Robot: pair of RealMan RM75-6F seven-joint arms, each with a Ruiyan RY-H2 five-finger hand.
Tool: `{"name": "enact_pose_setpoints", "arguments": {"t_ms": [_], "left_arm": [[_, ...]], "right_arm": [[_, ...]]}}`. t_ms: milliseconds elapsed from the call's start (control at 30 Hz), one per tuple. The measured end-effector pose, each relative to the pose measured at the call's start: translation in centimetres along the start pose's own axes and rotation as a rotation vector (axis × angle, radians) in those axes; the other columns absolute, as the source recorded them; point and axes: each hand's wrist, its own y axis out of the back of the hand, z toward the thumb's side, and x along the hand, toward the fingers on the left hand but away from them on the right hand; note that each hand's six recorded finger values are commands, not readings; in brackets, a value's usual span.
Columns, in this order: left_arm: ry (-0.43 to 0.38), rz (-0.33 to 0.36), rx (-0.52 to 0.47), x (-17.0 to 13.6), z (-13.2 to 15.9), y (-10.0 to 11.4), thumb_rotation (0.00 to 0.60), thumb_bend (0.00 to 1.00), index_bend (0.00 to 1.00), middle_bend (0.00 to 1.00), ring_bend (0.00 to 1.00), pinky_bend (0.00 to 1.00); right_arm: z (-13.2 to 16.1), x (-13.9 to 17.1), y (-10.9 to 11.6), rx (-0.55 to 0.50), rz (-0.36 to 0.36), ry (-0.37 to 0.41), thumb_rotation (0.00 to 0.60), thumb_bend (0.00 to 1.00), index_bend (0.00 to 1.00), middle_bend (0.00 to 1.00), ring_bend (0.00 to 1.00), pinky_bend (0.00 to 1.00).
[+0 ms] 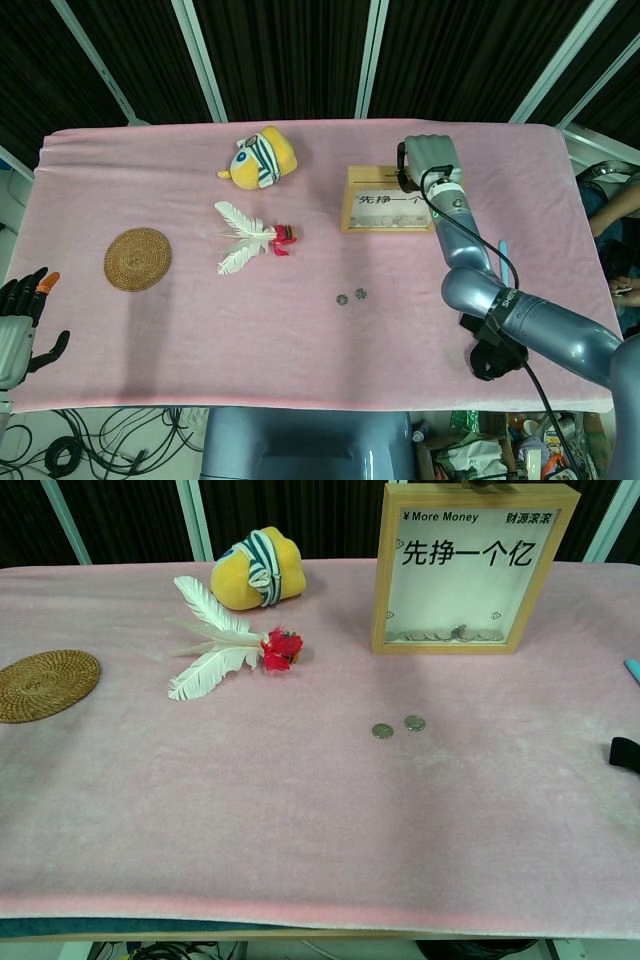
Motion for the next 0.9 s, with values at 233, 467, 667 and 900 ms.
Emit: {"name": "enact_pose_setpoints", "arguments": {"t_ms": [233,467,667,900], "left_arm": [[0.002,0.001,0.001,0.00,-0.03,-0.01,0.600,0.36,0.02,0.00,0.00,0.03],[0.005,-0.002,0.002,0.02,-0.07,-0.09,0.600,0.36,0.02,0.00,0.00,0.03],[0.006,-0.004,0.002,0.01,-0.07,-0.12,0.600,0.36,0.02,0.00,0.00,0.03],[0.007,-0.004,0.002,0.00,-0.09,-0.14,0.600,0.36,0.02,0.00,0.00,0.03]], "right_arm": [[-0.35,-0.03,-0.25,0.001,0.005,-0.004,0.600,0.41,0.70,0.81,0.86,0.84],[-0.77,-0.05,-0.40,0.006,0.012,-0.007,0.600,0.41,0.58,0.81,0.86,0.84],[-0.99,-0.01,-0.40,0.011,0.014,-0.005,0.600,0.41,0.53,0.81,0.85,0.84],[-1.00,0.14,-0.44,0.025,0.016,-0.001,0.600,0.41,0.46,0.80,0.85,0.84]]}}
